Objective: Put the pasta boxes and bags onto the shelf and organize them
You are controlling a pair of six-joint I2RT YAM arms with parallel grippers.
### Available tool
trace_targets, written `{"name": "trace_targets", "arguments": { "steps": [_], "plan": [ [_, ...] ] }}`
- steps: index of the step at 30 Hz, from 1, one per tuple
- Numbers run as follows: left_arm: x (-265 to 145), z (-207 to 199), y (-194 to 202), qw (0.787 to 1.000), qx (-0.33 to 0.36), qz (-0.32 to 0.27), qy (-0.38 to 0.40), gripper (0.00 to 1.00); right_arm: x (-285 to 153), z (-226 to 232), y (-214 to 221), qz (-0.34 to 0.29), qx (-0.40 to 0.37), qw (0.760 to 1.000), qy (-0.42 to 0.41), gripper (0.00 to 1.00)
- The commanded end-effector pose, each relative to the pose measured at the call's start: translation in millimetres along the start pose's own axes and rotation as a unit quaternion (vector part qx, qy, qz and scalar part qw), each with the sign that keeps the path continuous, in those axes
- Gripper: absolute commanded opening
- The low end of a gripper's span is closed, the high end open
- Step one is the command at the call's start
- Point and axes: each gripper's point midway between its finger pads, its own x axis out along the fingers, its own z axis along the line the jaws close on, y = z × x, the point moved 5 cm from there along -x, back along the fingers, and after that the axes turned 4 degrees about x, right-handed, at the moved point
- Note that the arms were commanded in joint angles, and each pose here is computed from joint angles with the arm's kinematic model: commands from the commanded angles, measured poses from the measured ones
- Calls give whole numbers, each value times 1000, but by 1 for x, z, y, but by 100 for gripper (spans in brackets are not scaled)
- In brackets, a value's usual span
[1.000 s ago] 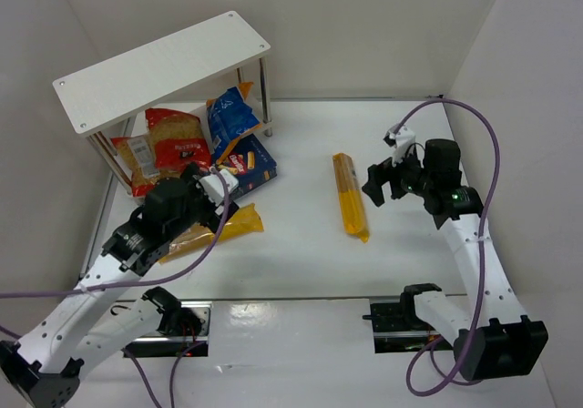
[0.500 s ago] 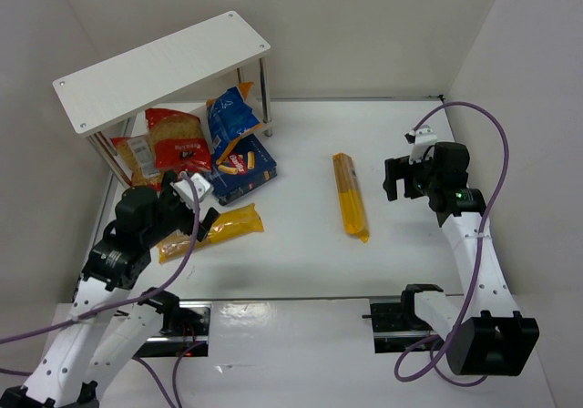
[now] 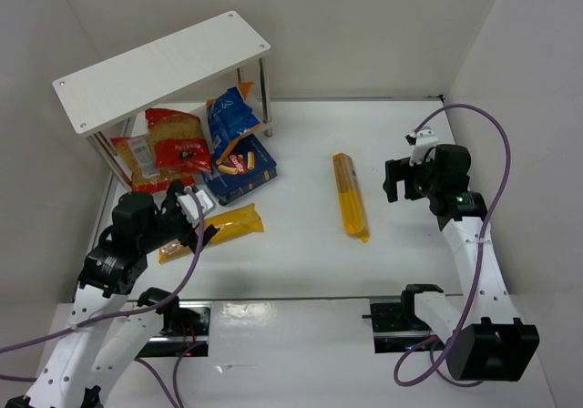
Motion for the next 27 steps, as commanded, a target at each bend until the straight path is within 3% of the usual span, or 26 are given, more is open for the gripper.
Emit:
{"name": "trace_targets", "arguments": {
  "steps": [1, 27],
  "plan": [
    [1, -4, -2, 1000, 14, -11, 21, 100, -3, 0, -8, -25, -7, 1000, -3, 100],
    [1, -11, -1, 998, 37, -13, 55, 100, -3, 3, -7, -22, -15, 999, -17, 100]
  ]
}}
